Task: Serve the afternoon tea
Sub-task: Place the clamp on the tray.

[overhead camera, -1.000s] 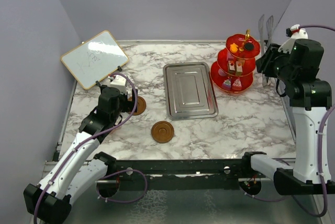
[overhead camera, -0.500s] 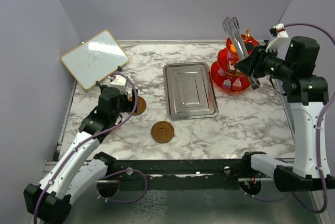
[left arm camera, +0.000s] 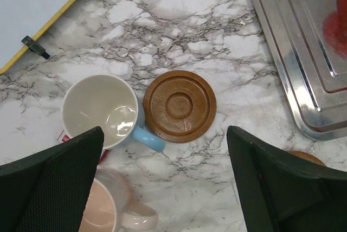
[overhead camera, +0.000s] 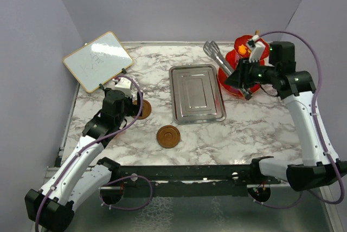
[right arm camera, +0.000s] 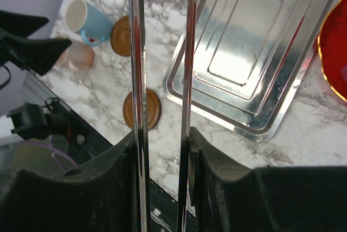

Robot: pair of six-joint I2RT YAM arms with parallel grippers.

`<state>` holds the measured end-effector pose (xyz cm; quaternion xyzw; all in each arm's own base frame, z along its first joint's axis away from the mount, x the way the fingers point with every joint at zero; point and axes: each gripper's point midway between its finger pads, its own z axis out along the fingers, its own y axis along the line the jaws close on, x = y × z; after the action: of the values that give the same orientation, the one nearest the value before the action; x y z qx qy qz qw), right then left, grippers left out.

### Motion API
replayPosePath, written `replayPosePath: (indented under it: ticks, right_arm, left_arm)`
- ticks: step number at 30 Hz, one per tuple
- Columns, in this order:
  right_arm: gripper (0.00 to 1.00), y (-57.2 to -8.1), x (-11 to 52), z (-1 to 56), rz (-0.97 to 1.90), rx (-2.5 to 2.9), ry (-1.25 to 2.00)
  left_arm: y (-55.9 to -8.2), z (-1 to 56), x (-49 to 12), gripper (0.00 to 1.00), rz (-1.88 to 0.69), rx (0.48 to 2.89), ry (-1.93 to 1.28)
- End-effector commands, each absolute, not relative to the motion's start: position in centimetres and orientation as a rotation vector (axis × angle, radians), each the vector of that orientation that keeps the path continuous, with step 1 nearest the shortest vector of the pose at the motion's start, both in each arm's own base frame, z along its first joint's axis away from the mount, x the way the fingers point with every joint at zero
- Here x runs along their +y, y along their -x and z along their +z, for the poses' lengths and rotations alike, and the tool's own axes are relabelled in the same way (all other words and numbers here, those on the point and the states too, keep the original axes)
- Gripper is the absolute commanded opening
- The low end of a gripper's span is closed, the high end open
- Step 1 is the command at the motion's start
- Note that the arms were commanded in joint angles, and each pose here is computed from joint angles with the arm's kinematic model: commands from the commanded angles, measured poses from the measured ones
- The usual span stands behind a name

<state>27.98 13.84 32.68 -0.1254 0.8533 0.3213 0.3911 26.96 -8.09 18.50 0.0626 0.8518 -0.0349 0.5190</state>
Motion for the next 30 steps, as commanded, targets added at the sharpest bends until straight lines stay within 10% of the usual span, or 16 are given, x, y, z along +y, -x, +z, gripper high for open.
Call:
replayPosePath:
  ticks: [1,30]
  right_arm:
    - [0.35,-27.9,15.7,28.5,0.692,2.293,0.363]
    - [0.33,-31.9,20.7,12.0,0.317,2.405,0.227]
  left_arm:
    - [-27.4,19.6,-8.0,0.99,-0.086,2.01,-0.129]
    - [-28.0,18.5,-8.8,0.99,-0.097,2.039,-0.169]
